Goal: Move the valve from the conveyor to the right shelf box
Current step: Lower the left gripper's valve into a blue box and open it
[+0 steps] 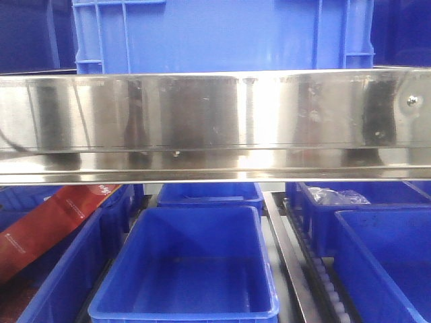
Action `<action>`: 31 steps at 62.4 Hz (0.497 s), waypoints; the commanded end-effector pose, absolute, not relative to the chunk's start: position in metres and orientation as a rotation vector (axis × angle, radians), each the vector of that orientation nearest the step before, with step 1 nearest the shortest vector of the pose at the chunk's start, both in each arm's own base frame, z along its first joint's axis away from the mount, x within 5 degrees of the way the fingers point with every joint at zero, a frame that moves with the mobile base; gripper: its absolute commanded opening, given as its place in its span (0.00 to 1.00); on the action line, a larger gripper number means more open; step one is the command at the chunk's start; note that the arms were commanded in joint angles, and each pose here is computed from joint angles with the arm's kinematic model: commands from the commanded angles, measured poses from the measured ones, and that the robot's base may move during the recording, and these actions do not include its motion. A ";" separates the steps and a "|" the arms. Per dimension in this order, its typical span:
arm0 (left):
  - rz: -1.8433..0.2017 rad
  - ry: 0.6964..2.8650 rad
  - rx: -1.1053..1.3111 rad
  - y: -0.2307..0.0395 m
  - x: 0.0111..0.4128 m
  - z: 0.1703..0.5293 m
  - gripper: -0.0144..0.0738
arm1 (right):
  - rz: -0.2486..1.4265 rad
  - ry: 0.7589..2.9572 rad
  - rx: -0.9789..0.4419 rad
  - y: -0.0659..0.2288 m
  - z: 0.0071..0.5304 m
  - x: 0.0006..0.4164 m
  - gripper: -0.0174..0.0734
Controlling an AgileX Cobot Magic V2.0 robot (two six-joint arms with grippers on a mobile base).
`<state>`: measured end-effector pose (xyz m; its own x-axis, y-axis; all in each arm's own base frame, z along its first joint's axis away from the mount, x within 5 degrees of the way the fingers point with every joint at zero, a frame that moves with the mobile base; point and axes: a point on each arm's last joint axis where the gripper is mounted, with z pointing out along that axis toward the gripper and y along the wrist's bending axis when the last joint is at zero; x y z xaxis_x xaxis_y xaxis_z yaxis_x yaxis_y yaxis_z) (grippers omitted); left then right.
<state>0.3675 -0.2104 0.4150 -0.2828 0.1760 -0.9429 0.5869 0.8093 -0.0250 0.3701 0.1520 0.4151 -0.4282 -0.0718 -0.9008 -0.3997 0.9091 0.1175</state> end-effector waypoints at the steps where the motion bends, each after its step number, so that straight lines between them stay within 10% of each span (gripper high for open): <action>1: -0.467 1.802 0.550 -0.214 0.370 0.420 0.05 | 0.390 1.889 -0.317 0.152 0.430 0.372 0.01; 19: -0.487 1.857 0.558 -0.218 0.376 0.406 0.46 | 0.389 1.913 -0.318 0.156 0.419 0.380 0.52; 31: -0.488 1.857 0.557 -0.218 0.376 0.406 0.67 | 0.388 1.921 -0.318 0.156 0.415 0.382 0.67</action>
